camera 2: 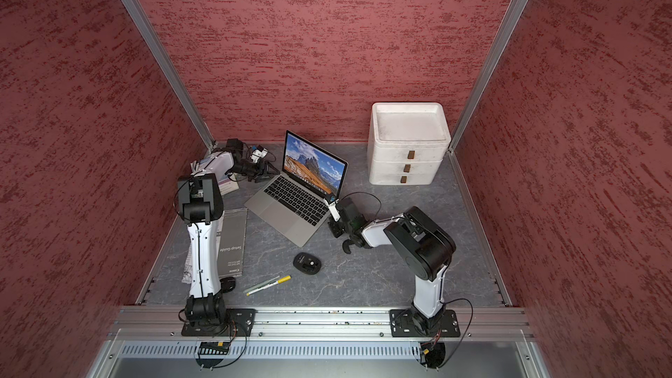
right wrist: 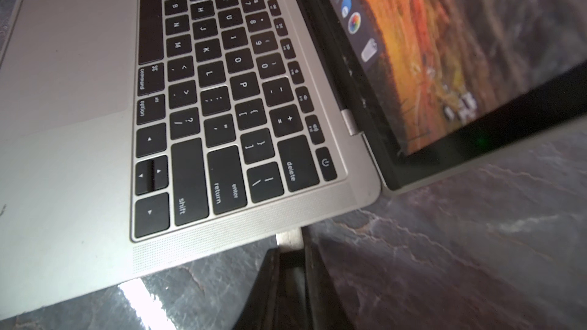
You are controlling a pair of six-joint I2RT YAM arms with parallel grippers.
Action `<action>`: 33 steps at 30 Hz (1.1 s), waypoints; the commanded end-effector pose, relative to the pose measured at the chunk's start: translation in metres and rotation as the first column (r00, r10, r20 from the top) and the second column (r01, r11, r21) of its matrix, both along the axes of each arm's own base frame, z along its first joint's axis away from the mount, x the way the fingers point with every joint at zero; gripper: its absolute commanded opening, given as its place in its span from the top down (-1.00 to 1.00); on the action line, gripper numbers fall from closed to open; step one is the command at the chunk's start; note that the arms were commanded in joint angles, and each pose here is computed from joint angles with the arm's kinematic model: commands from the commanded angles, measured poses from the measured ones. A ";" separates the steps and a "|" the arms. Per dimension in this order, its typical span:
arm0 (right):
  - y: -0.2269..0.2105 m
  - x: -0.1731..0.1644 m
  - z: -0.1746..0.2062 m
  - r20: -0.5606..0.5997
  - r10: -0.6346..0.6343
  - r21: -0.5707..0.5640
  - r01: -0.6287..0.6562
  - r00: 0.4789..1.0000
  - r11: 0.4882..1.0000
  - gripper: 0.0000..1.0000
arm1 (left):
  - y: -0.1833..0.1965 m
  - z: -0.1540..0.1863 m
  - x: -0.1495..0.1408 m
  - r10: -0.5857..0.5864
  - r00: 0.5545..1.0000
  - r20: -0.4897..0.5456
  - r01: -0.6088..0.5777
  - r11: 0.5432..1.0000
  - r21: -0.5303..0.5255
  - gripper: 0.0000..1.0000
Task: Insert the wireless mouse receiver into the laptop
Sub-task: Insert the USB plug into the USB port.
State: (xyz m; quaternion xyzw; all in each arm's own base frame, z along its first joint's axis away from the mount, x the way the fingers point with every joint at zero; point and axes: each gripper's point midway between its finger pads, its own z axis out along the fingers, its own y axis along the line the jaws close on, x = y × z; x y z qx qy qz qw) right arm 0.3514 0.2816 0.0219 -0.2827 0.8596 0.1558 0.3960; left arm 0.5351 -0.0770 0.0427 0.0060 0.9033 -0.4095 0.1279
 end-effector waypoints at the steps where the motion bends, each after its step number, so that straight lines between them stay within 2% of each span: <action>1: -0.016 -0.001 -0.008 -0.002 -0.037 -0.039 0.037 0.999 0.999 1.00 | -0.012 0.000 -0.018 -0.011 0.995 -0.102 0.004 0.997 -0.073 -0.17; 11: -0.018 -0.004 -0.011 -0.007 -0.026 -0.034 0.026 1.000 0.999 1.00 | -0.010 -0.002 -0.016 -0.005 0.995 -0.098 -0.002 0.997 -0.073 -0.17; 19: 0.004 0.007 -0.003 -0.002 0.058 -0.009 -0.058 0.998 0.998 1.00 | -0.035 -0.004 -0.032 -0.107 0.987 -0.117 0.091 0.986 -0.139 -0.11; 33: 0.009 0.038 0.006 -0.010 0.024 0.008 -0.024 1.000 1.000 1.00 | -0.045 0.003 -0.044 -0.163 0.981 -0.110 0.143 0.975 -0.170 -0.06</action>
